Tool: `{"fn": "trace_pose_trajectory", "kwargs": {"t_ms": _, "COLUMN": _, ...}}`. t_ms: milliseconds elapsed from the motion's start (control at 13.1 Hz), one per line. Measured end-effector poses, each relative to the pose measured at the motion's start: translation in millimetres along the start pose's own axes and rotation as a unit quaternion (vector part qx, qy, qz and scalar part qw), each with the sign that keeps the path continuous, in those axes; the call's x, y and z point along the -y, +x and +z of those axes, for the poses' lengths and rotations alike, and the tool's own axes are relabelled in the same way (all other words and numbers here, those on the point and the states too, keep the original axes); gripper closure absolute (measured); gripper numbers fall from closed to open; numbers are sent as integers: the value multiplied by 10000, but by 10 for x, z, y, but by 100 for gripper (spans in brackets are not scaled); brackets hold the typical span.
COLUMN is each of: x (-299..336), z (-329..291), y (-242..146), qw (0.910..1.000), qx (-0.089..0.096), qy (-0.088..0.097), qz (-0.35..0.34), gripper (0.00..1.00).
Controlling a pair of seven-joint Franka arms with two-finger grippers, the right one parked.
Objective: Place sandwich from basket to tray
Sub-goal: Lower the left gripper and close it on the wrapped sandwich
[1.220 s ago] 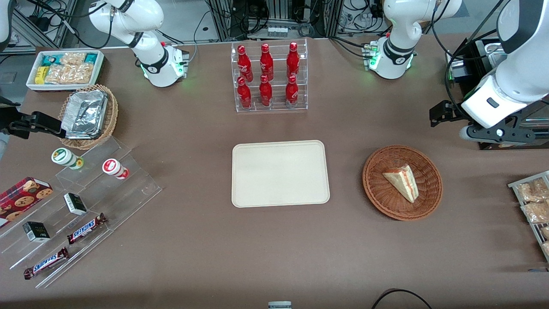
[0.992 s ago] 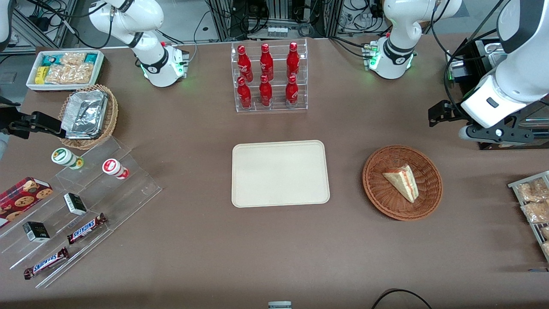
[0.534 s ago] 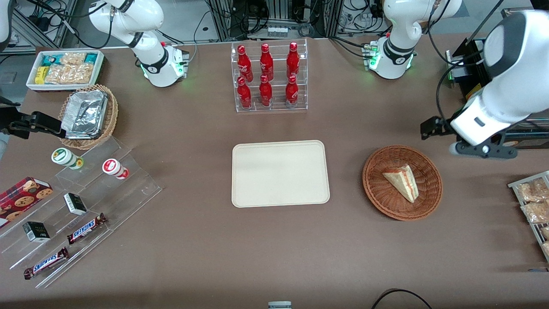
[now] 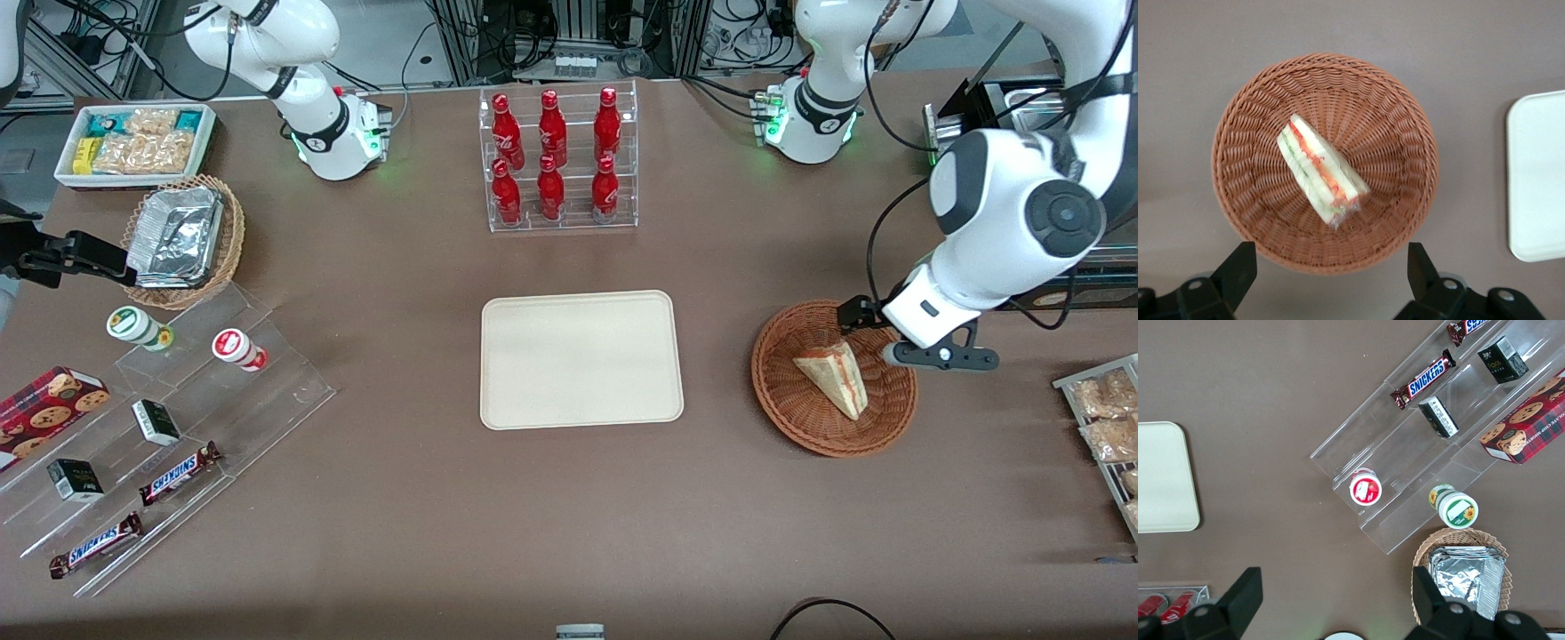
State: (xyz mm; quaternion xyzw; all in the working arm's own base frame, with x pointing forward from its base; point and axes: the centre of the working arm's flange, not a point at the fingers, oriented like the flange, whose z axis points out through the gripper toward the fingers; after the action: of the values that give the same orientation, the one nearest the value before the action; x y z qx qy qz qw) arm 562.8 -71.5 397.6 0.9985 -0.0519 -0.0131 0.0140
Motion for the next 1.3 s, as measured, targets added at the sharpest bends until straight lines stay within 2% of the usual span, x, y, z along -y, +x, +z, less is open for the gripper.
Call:
{"fn": "trace_pose_trajectory", "kwargs": {"t_ms": 229, "x": 34, "z": 364, "y": -74, "qw": 9999, "qx": -66, "qy": -6, "qz": -155, "gripper": 0}}
{"fn": "trace_pose_trajectory", "kwargs": {"t_ms": 381, "x": 86, "z": 517, "y": -98, "qw": 9978, "qx": -195, "qy": -20, "qz": -638, "gripper": 0}}
{"fn": "trace_pose_trajectory", "kwargs": {"t_ms": 534, "x": 109, "z": 640, "y": -138, "qw": 9911, "qx": -280, "qy": -42, "qz": -1300, "gripper": 0}}
{"fn": "trace_pose_trajectory", "kwargs": {"t_ms": 686, "x": 110, "z": 682, "y": -151, "qw": 9781, "qx": -310, "qy": -71, "qz": -2057, "gripper": 0}}
{"fn": "trace_pose_trajectory", "kwargs": {"t_ms": 763, "x": 112, "z": 697, "y": -149, "qw": 9666, "qx": -301, "qy": -85, "qz": -2544, "gripper": 0}}
{"fn": "trace_pose_trajectory", "kwargs": {"t_ms": 915, "x": 106, "z": 745, "y": -128, "qw": 9379, "qx": -338, "qy": -134, "qz": -3449, "gripper": 0}}
{"fn": "trace_pose_trajectory", "kwargs": {"t_ms": 992, "x": 99, "z": 780, "y": -120, "qw": 9290, "qx": -346, "qy": -153, "qz": -3682, "gripper": 0}}
{"fn": "trace_pose_trajectory", "kwargs": {"t_ms": 1144, "x": 96, "z": 848, "y": -117, "qw": 9195, "qx": -300, "qy": -152, "qz": -3917, "gripper": 0}}
{"fn": "trace_pose_trajectory", "kwargs": {"t_ms": 1297, "x": 98, "z": 914, "y": -115, "qw": 9162, "qx": -253, "qy": -143, "qz": -3997, "gripper": 0}}
